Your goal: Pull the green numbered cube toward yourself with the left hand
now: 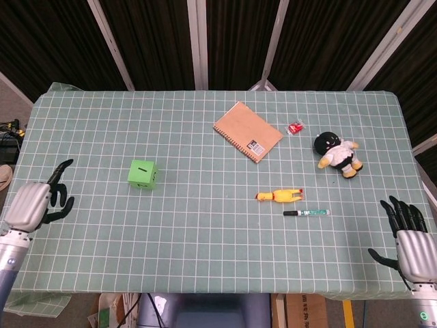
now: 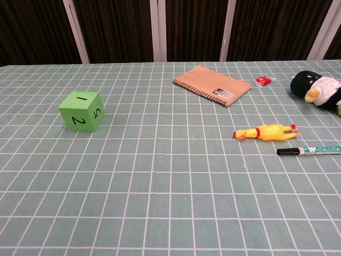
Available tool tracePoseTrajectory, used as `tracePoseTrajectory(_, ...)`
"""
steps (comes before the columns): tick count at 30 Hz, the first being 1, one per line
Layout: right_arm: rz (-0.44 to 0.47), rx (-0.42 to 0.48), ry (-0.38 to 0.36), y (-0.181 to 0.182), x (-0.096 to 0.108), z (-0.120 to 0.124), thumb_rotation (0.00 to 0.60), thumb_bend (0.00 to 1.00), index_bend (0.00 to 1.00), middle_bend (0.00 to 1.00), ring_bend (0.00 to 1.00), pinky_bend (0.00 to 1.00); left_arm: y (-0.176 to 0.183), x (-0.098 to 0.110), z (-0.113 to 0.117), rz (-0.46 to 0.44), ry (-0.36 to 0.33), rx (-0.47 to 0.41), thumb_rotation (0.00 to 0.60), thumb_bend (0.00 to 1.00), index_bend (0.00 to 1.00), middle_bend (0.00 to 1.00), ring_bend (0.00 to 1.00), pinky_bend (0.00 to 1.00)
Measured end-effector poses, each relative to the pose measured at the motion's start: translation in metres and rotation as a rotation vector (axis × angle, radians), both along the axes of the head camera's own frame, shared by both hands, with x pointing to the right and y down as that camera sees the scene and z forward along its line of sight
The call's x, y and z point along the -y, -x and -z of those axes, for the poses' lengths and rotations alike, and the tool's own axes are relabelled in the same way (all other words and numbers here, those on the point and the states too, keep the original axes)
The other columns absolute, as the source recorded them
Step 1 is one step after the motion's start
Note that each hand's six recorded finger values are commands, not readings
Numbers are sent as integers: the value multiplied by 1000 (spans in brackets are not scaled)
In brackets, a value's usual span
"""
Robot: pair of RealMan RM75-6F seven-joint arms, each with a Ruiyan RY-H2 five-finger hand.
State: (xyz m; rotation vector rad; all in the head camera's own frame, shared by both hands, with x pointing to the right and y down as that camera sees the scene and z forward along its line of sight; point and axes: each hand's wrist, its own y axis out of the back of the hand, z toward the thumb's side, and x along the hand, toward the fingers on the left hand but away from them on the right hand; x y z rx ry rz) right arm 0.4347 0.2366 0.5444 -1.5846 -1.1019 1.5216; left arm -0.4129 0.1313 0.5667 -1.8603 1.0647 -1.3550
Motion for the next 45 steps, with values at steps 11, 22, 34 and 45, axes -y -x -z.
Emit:
tracePoseTrajectory(11,13,-43,90,2,-5,-16,600,153,99,12,24,49,-40,55,-11,108,288,28,600,883,128,841,799,837)
tracePoseTrajectory(22,23,-66,117,5,-6,-26,600,155,99,12,24,49,-130,77,-35,12,398,44,600,923,147,849,801,837)
tracePoseTrajectory(34,16,-74,120,2,-5,-28,600,153,99,12,24,49,-173,70,-68,-27,423,118,600,923,144,852,803,837)
tracePoseTrajectory(45,15,-77,122,2,-5,-28,600,154,99,12,24,49,-177,66,-88,-27,437,198,600,924,144,852,804,837)
